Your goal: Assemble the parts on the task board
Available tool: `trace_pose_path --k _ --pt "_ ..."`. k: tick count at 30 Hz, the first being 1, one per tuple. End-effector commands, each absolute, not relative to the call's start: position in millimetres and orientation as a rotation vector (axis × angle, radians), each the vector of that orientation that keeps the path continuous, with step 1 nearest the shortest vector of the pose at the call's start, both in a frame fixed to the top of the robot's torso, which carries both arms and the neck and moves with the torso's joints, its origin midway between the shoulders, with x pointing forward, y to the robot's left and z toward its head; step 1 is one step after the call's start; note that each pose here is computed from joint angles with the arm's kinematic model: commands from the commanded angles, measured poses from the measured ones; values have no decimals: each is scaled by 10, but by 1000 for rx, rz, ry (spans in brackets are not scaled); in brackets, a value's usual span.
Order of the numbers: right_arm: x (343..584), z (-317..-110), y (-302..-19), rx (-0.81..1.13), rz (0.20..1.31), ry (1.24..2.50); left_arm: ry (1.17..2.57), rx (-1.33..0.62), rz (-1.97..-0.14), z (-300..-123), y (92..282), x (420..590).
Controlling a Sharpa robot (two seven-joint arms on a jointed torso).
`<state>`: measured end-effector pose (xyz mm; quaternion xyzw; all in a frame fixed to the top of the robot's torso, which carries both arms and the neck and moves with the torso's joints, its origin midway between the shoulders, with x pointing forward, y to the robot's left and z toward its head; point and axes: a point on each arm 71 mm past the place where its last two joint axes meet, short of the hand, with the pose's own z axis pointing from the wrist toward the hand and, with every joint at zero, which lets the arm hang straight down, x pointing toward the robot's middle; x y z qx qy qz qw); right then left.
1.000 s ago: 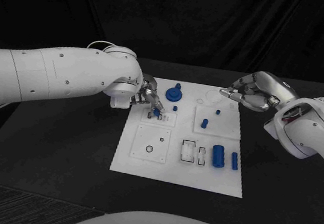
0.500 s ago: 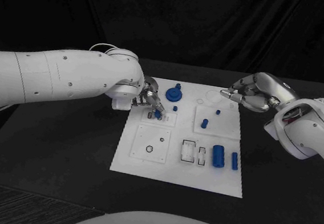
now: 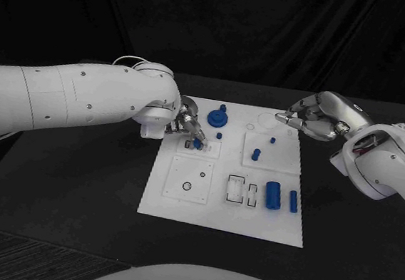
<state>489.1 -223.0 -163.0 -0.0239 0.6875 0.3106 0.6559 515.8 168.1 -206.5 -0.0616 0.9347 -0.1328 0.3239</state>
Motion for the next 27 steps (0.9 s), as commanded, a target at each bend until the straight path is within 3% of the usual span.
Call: trace_pose_path --k 1,27 --pt "4892 -1648 -2235 -46 694 1570 2462 -151 -373 -2085 1651 5145" --pt "4907 -1664 -2253 -40 682 1582 2465 -144 -391 -2124 1608 5152"
